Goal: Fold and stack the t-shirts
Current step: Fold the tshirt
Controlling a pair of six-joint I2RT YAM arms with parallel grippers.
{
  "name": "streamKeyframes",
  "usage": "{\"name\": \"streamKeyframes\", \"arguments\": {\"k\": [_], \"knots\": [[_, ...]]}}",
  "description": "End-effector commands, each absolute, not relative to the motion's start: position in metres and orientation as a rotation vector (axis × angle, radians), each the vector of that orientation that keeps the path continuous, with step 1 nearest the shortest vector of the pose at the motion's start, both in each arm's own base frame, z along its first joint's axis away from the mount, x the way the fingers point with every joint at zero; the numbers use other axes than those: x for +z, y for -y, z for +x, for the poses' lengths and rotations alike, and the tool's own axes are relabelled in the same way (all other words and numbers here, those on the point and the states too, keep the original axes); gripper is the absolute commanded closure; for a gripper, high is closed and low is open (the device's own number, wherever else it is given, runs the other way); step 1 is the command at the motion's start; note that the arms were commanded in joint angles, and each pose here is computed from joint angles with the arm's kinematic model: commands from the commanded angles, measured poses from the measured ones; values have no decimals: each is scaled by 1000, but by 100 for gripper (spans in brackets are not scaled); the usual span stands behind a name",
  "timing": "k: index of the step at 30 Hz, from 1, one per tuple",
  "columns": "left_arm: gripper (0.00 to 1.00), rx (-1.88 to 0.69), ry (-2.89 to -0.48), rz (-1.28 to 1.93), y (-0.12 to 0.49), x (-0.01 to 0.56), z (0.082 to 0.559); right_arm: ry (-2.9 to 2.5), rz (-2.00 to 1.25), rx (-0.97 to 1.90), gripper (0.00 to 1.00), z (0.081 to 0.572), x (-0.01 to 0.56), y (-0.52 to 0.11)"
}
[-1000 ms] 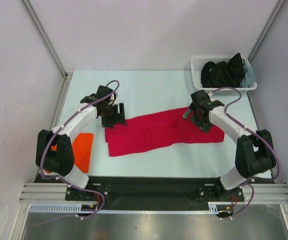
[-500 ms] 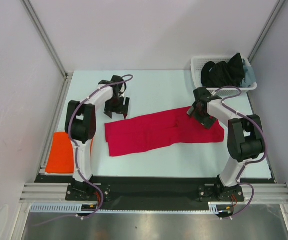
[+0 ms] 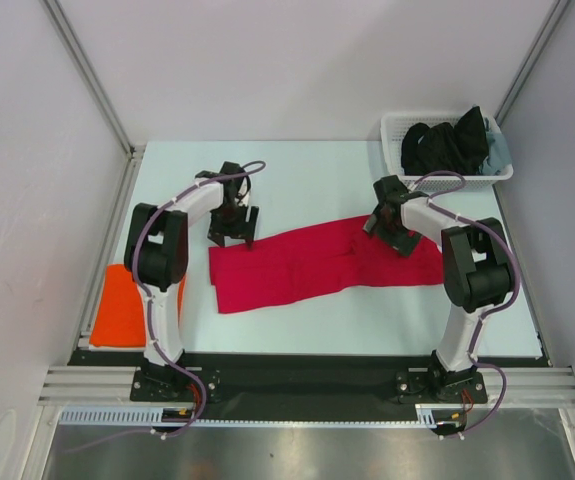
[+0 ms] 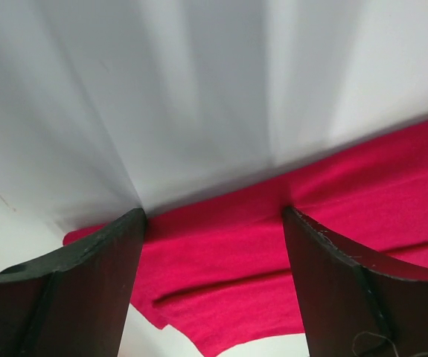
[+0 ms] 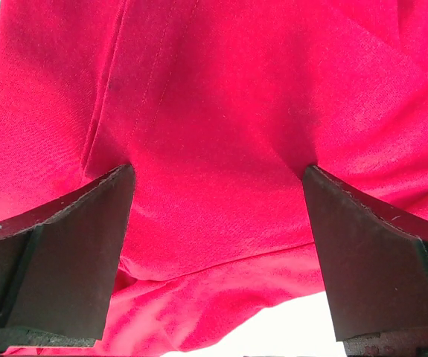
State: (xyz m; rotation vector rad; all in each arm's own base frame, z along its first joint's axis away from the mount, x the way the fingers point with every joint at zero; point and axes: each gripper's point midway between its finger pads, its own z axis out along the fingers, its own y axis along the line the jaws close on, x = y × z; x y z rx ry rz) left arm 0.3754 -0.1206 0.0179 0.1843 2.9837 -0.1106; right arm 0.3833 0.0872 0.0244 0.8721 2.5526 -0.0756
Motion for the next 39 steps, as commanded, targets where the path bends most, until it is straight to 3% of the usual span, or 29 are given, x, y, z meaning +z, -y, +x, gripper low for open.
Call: {"name": "streamKeyframes", "arguments": {"k": [1, 7, 13, 16, 17, 26, 35, 39], "knots": [[20, -157, -2945, 204, 128, 30, 380, -2501, 854, -50, 0, 402, 36, -88], [29, -123, -2966, 186, 122, 20, 377, -2518, 845, -53, 0, 397, 34, -87], [67, -55, -2990, 122, 106, 7, 377, -2534, 834, -69, 0, 393, 25, -91], [97, -5, -2987, 43, 89, 7, 376, -2554, 828, -83, 0, 390, 17, -93], [100, -6, -2981, 29, 87, 10, 375, -2557, 824, -86, 0, 391, 16, -95], [100, -98, -3040, -275, 74, 12, 311, -2605, 621, -104, 4, 414, 4, -130], [100, -408, -3035, -604, 97, 30, 242, -2622, 327, 7, 2, 459, -3, -229], [100, -376, -2996, -618, 90, 41, 232, -2615, 229, 70, 2, 480, -4, -263]]}}
